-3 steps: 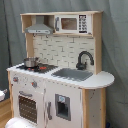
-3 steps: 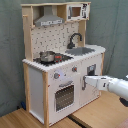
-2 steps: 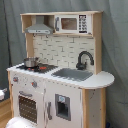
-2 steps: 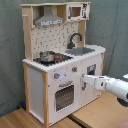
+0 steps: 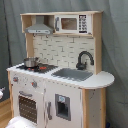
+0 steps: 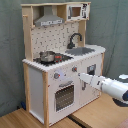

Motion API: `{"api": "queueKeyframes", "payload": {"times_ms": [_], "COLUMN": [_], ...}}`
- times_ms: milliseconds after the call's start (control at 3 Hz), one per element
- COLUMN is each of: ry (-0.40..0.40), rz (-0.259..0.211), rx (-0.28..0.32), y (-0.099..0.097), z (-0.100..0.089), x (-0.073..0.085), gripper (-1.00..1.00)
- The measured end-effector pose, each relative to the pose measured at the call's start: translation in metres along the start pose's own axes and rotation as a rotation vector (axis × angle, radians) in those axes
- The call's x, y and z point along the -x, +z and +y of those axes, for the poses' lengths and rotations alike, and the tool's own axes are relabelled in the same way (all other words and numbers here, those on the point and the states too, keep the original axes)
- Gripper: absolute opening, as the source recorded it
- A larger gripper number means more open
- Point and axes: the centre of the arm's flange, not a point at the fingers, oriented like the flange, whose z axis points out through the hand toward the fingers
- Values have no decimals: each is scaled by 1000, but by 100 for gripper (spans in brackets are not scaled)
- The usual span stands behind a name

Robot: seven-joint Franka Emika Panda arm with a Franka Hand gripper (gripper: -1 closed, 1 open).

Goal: Play with the kitchen

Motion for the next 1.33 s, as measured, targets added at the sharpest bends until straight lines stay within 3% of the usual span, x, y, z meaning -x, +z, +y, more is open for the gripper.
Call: {"api": "queueKeyframes", "payload": {"times_ms": [667, 1333], "ry": [187, 329], "rz": [39, 75], "rx": [10, 5], "y": [17, 45], "z": [2, -7], "x": [-7, -10], "gripper": [100, 100]}}
